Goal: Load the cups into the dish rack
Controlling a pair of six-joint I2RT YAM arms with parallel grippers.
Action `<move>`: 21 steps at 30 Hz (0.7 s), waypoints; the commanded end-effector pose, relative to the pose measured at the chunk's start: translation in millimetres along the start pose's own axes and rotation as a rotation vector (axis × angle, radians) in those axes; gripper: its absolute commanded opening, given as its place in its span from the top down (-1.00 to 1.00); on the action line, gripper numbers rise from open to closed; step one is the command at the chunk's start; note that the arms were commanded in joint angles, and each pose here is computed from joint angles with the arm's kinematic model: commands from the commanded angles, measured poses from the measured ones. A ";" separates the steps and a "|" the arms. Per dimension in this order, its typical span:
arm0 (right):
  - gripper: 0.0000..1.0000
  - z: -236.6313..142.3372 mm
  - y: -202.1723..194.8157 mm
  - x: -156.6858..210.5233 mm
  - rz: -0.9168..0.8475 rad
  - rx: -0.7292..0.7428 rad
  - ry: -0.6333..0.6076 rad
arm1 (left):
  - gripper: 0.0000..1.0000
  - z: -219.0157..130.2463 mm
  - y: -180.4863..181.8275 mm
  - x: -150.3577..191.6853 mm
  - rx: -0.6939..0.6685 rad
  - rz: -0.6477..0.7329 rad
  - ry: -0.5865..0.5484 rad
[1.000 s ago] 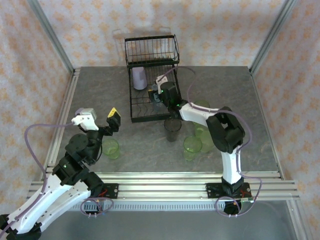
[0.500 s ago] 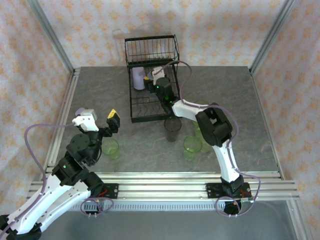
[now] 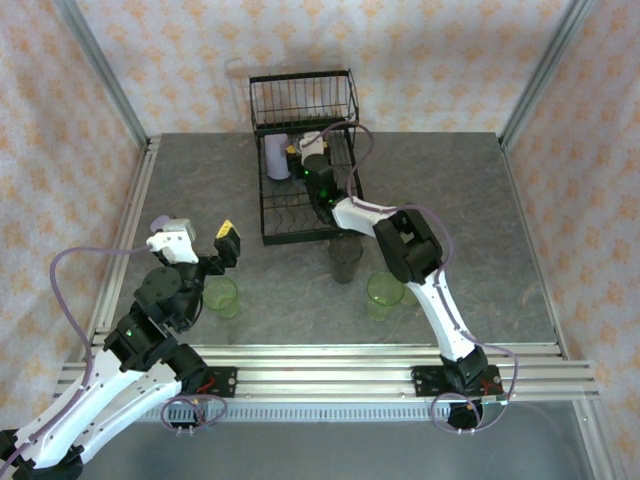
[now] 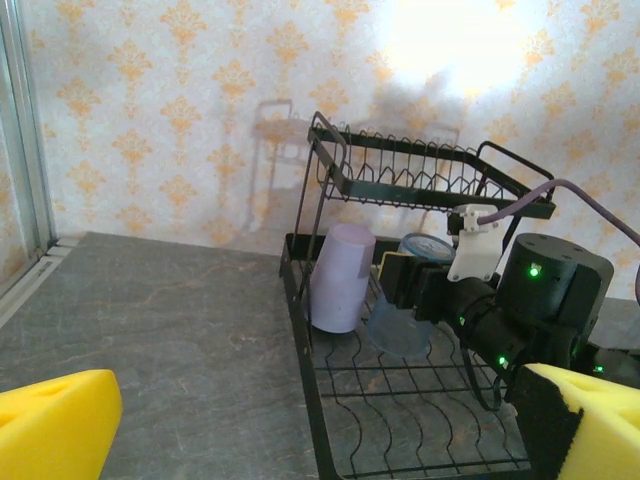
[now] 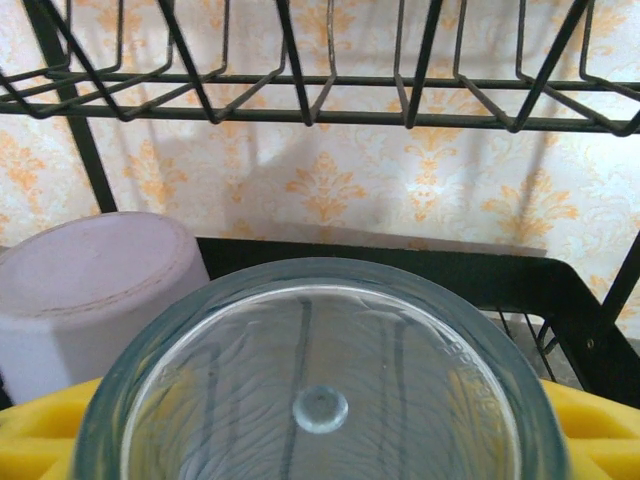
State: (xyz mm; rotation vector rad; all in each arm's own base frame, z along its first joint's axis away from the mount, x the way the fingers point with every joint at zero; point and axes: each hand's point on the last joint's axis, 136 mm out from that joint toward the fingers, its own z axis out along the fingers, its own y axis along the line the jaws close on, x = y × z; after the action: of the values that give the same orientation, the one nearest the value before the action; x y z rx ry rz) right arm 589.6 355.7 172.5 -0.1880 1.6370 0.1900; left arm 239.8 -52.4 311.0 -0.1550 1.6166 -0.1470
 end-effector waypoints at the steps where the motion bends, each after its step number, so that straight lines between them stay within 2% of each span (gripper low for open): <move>1: 0.04 7.7 -13.4 -29.8 0.030 0.064 -0.093 | -0.99 -3.7 2.5 -9.1 -0.010 -0.026 -0.010; 14: 0.02 26.4 -20.0 -23.2 0.038 0.086 -0.093 | -0.99 -3.0 1.1 -8.2 -0.006 -0.027 -0.001; 18: -0.06 29.4 -22.5 -17.4 0.047 0.096 -0.081 | -0.99 -2.5 1.0 -8.2 -0.007 -0.028 0.000; 21: -0.19 31.3 -24.8 -11.0 0.046 0.105 -0.069 | -0.99 -2.1 0.1 -8.6 -0.005 -0.026 0.001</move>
State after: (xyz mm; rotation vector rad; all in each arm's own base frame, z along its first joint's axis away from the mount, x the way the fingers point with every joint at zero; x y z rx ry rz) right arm 614.0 354.0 175.3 -0.1207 1.5951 0.1593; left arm 239.7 -52.3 308.3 -0.1639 1.6314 -0.1526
